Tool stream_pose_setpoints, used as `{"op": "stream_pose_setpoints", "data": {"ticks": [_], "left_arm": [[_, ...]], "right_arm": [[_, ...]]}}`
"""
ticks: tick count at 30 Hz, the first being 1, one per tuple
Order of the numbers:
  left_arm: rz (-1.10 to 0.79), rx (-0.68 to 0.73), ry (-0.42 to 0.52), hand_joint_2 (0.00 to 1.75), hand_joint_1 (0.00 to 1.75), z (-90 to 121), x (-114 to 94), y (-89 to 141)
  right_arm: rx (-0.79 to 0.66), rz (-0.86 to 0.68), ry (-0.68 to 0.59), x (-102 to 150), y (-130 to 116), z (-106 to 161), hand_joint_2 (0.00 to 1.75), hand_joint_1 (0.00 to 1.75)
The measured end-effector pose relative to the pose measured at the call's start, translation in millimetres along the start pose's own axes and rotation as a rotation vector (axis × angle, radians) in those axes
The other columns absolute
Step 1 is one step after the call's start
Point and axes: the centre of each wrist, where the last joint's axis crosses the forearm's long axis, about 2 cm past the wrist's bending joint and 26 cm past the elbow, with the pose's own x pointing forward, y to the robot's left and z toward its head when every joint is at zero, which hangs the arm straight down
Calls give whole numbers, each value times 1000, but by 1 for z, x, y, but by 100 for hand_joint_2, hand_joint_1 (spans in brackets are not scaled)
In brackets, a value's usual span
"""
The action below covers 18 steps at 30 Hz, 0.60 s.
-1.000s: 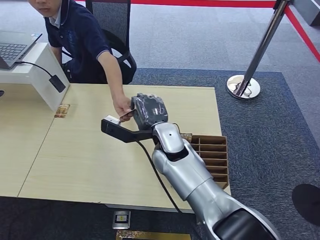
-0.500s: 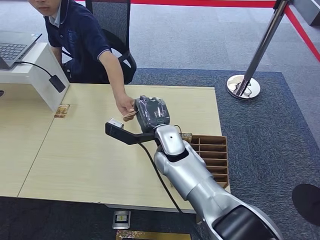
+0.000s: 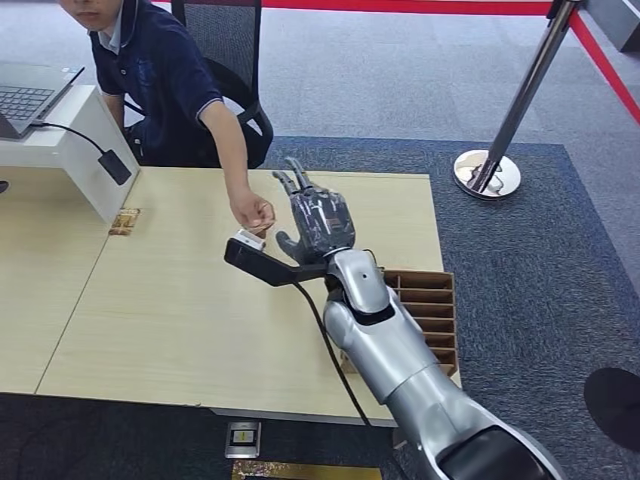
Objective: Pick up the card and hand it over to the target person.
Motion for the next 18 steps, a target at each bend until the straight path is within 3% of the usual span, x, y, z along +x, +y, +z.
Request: {"op": "stream_pose_setpoints", "data": {"ticks": [7, 13, 18], "left_arm": [[57, 5, 17, 0, 0, 0, -6, -1], [84, 8, 21, 0, 0, 1, -9, -4], [96, 13, 19, 0, 0, 1, -9, -4]], "right_arm": [[-156, -175, 62, -37, -30, 106, 175, 0], [-375, -222, 193, -33, -73, 217, 175, 0], [-525, -236, 352, -32, -95, 253, 175, 0]]}}
